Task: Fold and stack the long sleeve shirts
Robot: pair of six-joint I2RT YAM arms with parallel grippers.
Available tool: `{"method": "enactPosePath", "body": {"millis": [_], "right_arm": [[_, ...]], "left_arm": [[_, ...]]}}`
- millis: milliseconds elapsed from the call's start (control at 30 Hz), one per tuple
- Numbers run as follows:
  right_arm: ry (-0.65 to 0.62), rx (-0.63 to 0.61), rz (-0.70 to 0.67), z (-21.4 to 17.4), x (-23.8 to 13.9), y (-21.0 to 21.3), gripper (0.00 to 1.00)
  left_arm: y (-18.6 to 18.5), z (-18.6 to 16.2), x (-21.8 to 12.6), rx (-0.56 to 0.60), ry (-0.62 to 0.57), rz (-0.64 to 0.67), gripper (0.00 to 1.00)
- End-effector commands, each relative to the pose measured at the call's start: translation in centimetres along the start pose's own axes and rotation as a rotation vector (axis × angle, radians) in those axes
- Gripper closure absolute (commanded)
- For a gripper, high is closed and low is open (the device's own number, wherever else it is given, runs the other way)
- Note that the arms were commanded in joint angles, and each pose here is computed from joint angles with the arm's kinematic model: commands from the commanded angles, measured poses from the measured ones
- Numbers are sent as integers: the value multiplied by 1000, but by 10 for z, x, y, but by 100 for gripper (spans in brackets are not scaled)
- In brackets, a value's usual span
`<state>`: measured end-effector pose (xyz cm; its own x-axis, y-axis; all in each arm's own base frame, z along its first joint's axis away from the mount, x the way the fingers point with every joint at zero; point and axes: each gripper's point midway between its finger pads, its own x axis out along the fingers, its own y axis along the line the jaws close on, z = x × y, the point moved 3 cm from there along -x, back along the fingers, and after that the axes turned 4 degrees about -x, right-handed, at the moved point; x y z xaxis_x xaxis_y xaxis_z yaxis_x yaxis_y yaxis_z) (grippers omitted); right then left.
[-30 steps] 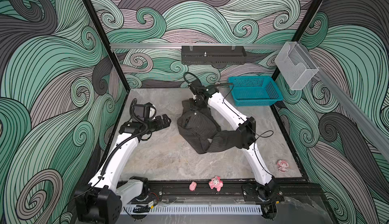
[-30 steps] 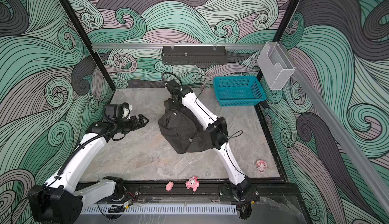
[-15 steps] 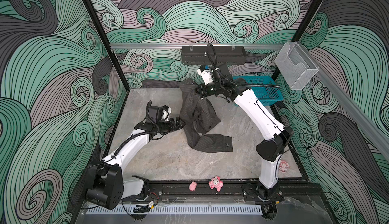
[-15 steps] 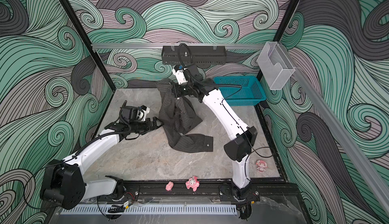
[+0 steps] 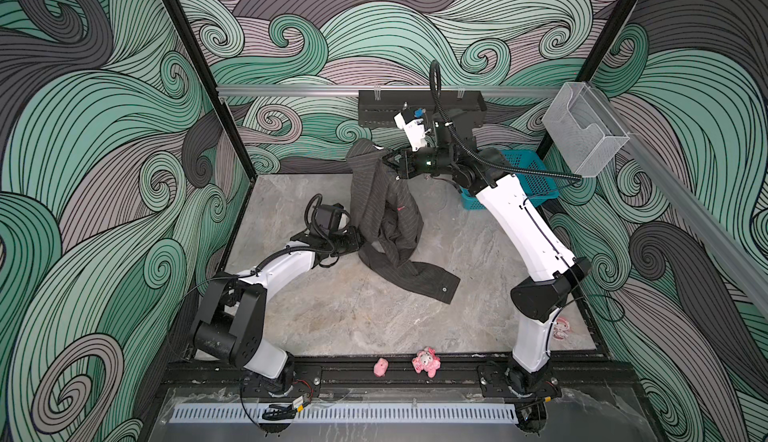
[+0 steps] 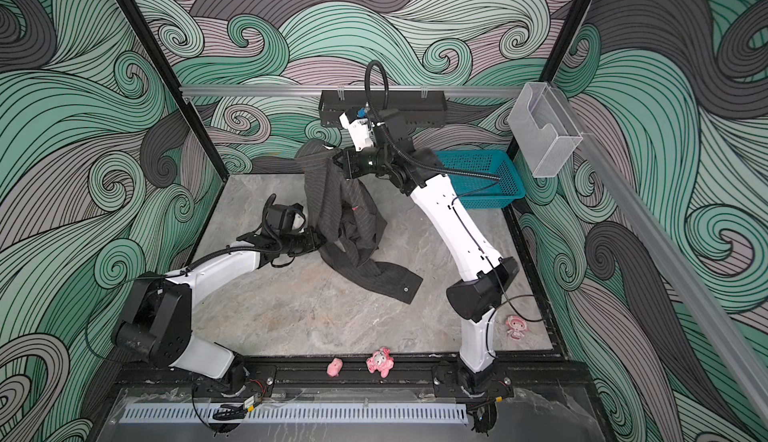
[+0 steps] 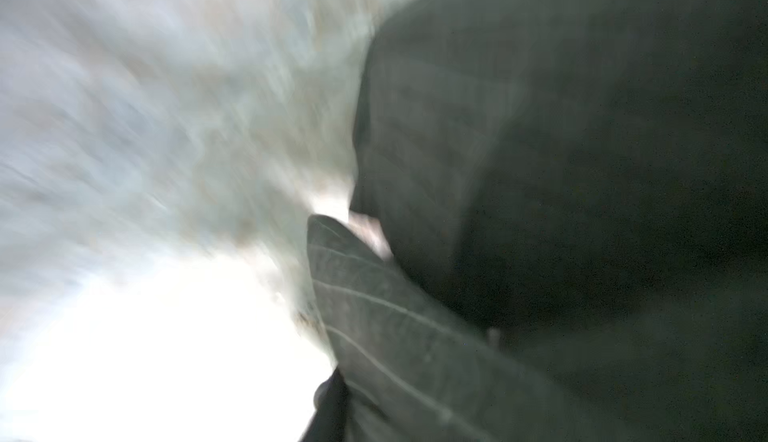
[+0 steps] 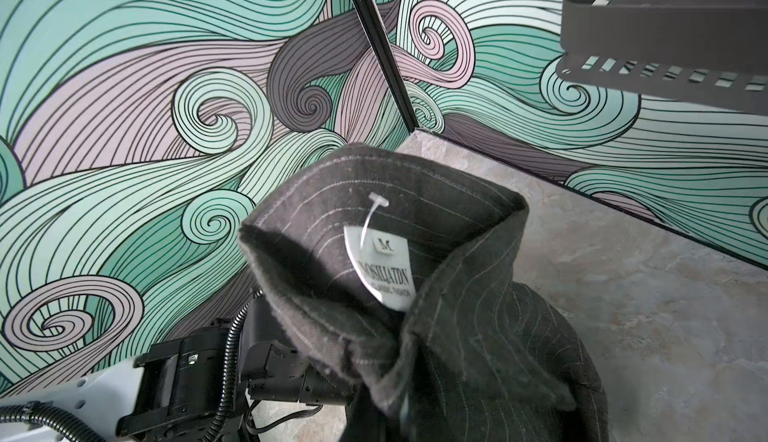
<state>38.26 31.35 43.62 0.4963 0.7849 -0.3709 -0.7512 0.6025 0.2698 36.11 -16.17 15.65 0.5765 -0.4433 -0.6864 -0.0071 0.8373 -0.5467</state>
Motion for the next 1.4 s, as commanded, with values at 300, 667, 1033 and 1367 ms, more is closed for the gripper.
{"method": "enactPosePath", "body": {"millis": [300,667,1033,1367], "right_arm": [[-355,-87,38,86,-4,-16,100],[-567,-214,161,120,16,9,100],[-171,-136,-178,-102,40,-80,100],[53,-93,-343,-219,-16,-88,100]], "left_arm": [[5,248,-222,139,-676,290,100],[15,265,-313,72,-808,217,100],[34,97,-179,27,-265,172,100],[12,-36,-162,-15,24,160,100]]}}
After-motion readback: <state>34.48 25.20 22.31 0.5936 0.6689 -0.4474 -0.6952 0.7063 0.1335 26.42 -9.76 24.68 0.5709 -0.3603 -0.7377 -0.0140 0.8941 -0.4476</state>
